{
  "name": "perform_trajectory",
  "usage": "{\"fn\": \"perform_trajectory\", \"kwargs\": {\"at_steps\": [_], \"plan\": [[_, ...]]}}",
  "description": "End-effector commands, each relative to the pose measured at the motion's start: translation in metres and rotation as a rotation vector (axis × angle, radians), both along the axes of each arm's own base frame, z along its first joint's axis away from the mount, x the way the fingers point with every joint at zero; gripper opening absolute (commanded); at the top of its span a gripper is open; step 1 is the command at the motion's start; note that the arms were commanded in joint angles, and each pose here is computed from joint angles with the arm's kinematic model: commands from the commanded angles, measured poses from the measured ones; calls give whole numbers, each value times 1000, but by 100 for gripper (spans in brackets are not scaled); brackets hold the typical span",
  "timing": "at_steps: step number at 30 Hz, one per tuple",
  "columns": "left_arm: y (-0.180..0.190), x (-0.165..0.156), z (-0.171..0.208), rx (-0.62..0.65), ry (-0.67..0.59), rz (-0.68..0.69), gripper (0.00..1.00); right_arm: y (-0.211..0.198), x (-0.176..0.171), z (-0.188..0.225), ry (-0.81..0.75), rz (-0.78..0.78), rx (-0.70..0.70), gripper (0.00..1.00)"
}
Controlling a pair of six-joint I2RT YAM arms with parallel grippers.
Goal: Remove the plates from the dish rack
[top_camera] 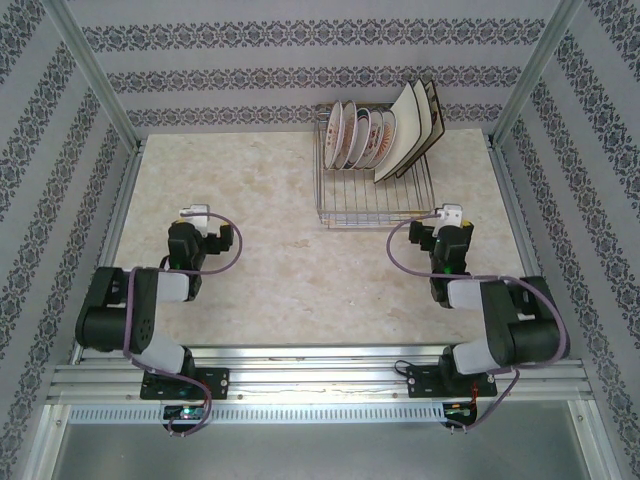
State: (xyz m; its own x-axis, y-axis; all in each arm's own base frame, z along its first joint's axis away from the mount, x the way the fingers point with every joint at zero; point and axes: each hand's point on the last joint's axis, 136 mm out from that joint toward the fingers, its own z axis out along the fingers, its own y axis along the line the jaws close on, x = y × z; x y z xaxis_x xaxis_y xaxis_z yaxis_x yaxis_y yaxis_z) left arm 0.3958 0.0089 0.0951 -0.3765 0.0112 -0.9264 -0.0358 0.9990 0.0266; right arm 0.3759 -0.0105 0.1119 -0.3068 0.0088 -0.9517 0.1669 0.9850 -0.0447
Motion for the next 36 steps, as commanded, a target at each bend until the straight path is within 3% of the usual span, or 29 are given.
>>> {"fn": "perform_trajectory", "kwargs": {"at_steps": [1,8,12,15,19,23,28,33,36], "plan": [[3,1,22,-24,34,46,100,-10,-9,32,1,-80,-28,98],[0,-3,44,-103,136,102,100,-27,-50,57,45,-234,39,98],[8,-7,65,-104,236,174,100,-39,-63,67,192,-323,52,98],[7,-3,80,-111,337,184,100,-35,-57,78,343,-303,61,98],[-4,13,83,-158,528,172,100,-8,-28,102,430,-180,114,98],[-6,21,73,-194,775,246,100,26,11,131,449,-46,191,98],[-18,26,47,-209,1030,225,100,57,51,153,517,-39,198,98],[-20,27,54,-220,1004,204,100,126,79,168,527,134,121,98],[-18,27,63,-203,987,203,100,150,95,169,548,161,128,98]]}}
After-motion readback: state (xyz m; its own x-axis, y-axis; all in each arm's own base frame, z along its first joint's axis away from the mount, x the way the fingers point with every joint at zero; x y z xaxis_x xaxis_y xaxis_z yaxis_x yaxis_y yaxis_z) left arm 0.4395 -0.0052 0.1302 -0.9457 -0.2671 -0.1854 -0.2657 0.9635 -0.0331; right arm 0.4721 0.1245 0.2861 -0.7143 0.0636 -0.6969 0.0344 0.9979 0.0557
